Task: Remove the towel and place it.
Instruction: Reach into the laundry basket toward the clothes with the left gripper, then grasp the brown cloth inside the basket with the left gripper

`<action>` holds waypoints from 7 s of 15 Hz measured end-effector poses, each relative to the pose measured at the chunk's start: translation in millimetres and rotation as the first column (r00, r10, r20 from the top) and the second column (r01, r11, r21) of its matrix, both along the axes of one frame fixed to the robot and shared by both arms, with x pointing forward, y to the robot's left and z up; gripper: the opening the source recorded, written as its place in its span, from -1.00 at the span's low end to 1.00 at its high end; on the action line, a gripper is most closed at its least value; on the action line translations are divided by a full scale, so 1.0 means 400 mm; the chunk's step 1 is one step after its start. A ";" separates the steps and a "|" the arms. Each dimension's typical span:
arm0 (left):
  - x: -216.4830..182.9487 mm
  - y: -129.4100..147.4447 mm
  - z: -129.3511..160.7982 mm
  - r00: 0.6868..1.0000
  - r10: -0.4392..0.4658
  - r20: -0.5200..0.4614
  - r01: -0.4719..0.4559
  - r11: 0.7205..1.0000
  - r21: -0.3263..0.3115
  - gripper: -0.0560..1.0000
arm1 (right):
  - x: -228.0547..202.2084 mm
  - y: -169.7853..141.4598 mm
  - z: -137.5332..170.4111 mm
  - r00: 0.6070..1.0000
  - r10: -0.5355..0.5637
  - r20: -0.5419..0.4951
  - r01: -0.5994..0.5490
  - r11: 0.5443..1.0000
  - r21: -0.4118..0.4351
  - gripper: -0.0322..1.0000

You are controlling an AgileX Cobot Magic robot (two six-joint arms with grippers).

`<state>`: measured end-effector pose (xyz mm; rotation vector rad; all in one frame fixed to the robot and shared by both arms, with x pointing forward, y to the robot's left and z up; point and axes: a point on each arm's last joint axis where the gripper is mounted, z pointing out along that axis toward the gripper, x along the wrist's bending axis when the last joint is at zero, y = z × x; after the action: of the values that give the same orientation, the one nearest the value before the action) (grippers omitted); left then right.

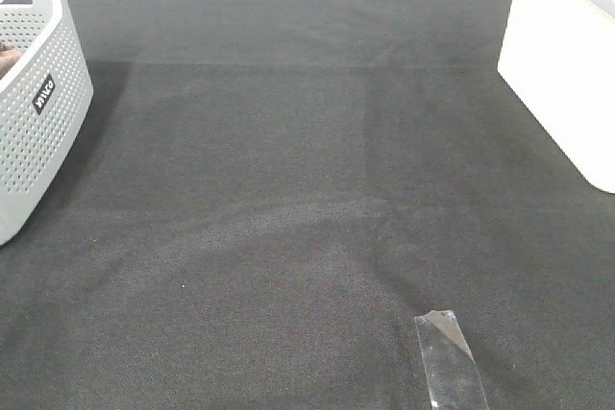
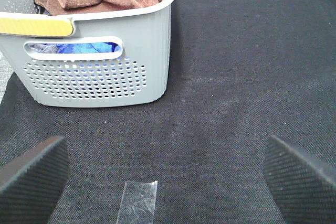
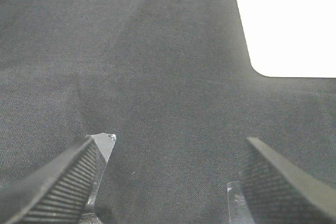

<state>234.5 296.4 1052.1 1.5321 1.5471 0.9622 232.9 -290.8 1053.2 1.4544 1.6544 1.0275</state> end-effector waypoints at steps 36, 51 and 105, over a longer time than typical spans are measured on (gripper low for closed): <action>0.000 0.000 0.000 1.000 0.000 0.000 0.000 1.000 0.000 0.90 | 0.000 0.000 0.000 1.000 0.000 0.000 0.000 1.000 0.000 0.46; 0.000 0.000 0.000 1.000 0.000 0.000 0.000 1.000 0.000 0.90 | 0.000 0.000 0.000 1.000 0.000 0.000 0.000 1.000 0.000 0.46; 1.153 0.247 -0.168 0.419 -0.053 -0.907 0.870 0.309 0.384 -0.89 | 0.000 0.000 0.000 1.000 0.000 0.000 0.000 1.000 0.000 0.46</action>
<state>695.8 395.1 985.1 3.3455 0.6744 0.6096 232.9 -290.8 1053.2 1.4544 1.6544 1.0275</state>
